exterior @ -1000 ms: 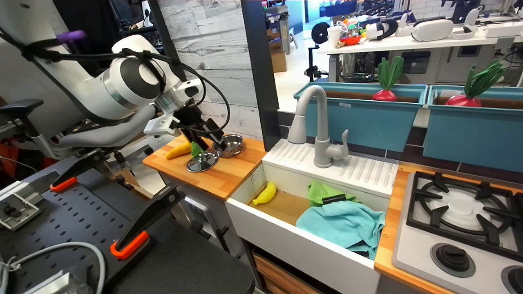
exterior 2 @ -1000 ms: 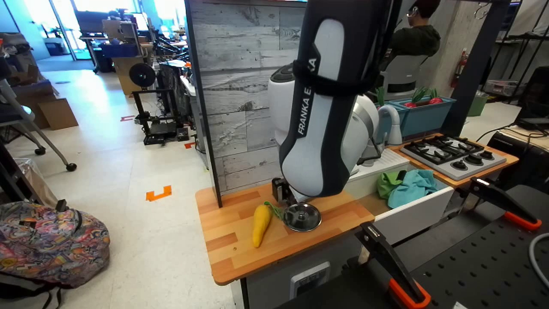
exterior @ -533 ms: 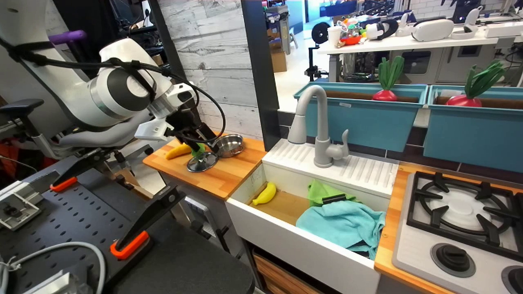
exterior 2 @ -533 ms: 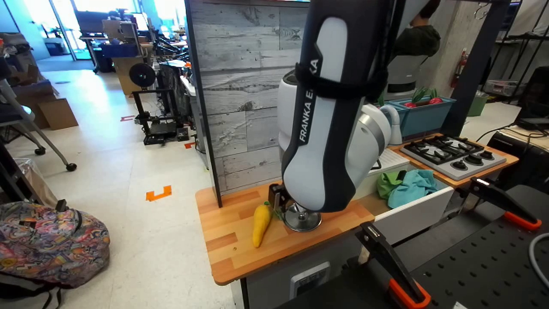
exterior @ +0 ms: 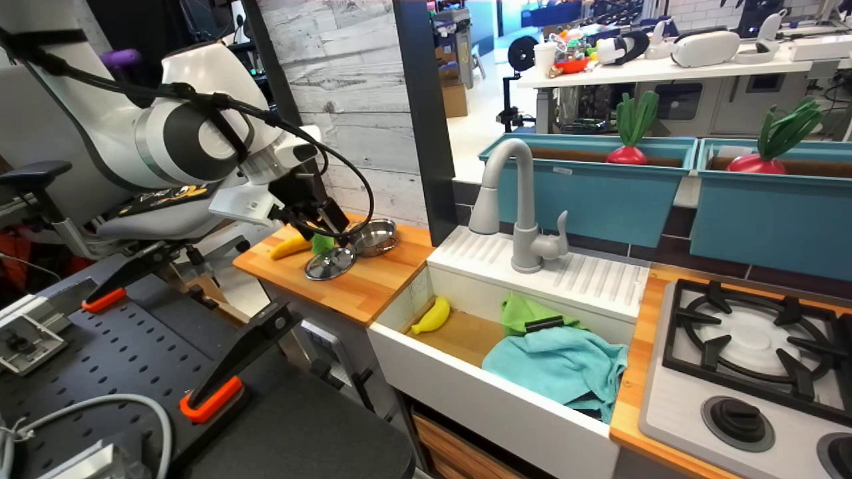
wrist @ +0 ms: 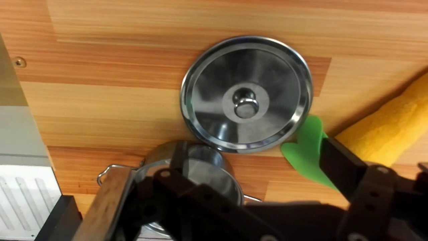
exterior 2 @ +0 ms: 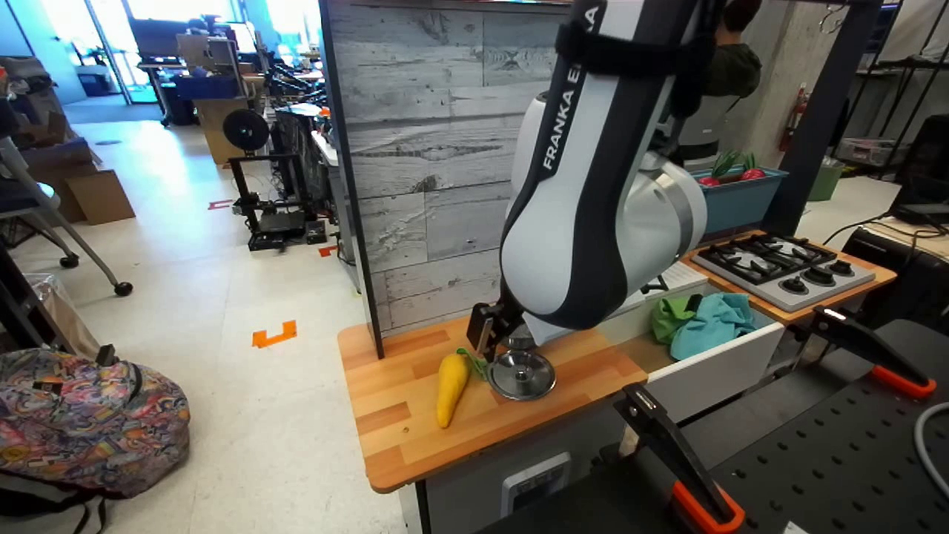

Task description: Put the silver lid on the silver pot

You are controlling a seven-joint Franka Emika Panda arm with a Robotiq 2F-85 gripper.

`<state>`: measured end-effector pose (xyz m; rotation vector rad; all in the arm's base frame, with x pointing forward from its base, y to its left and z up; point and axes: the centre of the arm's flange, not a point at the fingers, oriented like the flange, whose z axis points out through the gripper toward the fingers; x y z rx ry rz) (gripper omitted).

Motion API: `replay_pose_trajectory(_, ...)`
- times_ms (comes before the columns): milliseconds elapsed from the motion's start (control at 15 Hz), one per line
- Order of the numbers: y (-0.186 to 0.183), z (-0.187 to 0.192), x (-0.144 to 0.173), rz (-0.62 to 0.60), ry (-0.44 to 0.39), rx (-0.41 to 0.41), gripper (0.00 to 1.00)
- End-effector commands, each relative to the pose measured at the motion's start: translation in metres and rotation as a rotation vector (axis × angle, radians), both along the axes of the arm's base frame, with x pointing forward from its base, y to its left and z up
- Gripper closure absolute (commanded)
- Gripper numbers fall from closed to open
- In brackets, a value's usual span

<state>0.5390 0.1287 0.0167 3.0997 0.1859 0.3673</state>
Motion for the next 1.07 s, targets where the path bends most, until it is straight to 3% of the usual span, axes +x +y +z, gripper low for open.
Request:
replay_pose_trajectory(0,-0.01,0.012,-0.009,-0.009,0.063,0.026,0.0)
replay_pose_trajectory(267,-0.013,0.006,-0.014,-0.028,0.148,0.008,0.0)
replay_pose_trajectory(1000,-0.022,-0.004,0.001,-0.053,0.16,-0.061,0.0)
